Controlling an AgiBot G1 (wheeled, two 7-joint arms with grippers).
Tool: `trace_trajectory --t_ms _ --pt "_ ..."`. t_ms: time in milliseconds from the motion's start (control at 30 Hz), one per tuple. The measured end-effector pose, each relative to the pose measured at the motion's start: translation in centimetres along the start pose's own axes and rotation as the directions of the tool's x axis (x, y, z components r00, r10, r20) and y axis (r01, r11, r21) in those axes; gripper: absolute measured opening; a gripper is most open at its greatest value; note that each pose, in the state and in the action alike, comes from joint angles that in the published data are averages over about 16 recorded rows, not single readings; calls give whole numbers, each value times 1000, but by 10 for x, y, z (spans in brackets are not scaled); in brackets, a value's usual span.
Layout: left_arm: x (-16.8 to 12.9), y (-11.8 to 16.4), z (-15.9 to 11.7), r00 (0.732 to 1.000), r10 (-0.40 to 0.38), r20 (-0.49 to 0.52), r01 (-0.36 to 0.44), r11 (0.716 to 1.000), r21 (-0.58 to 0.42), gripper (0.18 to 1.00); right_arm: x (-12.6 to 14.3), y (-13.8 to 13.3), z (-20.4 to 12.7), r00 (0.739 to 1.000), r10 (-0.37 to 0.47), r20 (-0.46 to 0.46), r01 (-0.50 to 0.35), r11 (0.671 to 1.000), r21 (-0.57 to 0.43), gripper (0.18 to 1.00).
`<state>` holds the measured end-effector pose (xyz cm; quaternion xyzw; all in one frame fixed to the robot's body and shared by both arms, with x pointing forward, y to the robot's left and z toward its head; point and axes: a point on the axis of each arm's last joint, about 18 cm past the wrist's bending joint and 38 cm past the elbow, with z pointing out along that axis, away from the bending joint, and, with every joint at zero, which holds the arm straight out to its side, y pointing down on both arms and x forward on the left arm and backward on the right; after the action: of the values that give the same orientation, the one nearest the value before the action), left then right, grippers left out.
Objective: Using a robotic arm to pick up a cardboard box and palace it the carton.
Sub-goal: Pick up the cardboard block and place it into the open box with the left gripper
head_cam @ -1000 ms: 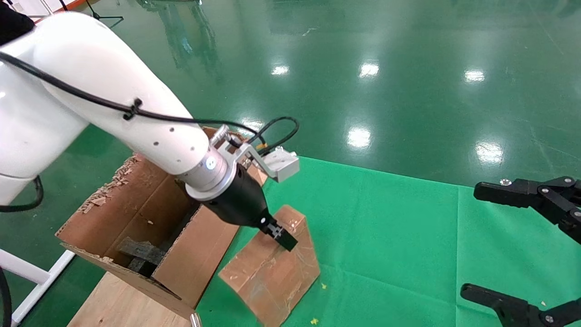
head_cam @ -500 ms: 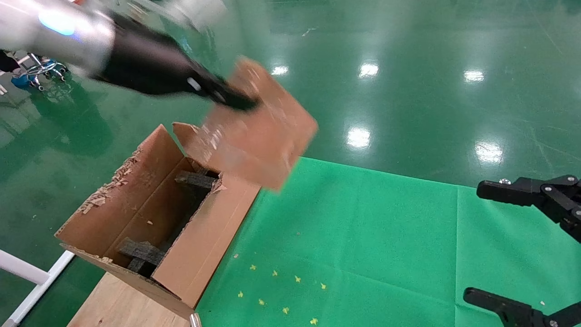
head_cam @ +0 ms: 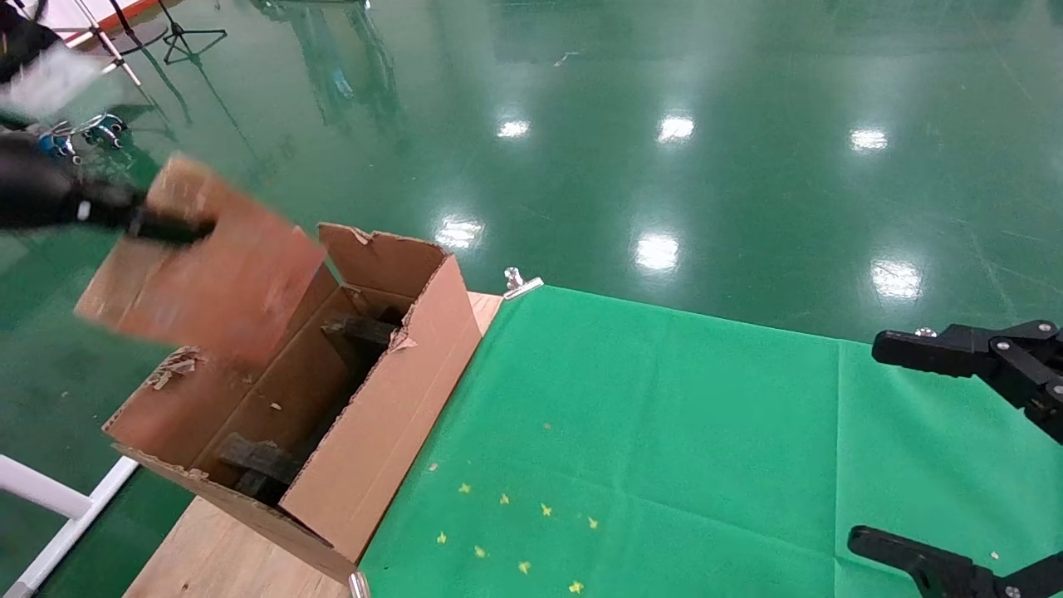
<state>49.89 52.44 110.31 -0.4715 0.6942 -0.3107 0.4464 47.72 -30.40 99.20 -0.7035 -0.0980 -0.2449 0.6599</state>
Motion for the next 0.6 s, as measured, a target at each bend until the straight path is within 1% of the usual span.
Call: trace_trajectory --t_ms 133,267,433,600 --pt "-21 30 13 1000 -12 13 13 999 -42 404 0 0 0 1000 0 0 0 1000 0 1001" --pt "-34 53 31 999 -25 23 27 997 -77 403 0 0 0 1000 0 0 0 1000 0 1001" --pt "-44 73 58 999 -36 37 40 992 -117 402 0 0 0 1000 0 0 0 1000 0 1001" --pt "-46 90 88 998 -46 41 52 986 -156 401 0 0 0 1000 0 0 0 1000 0 1001"
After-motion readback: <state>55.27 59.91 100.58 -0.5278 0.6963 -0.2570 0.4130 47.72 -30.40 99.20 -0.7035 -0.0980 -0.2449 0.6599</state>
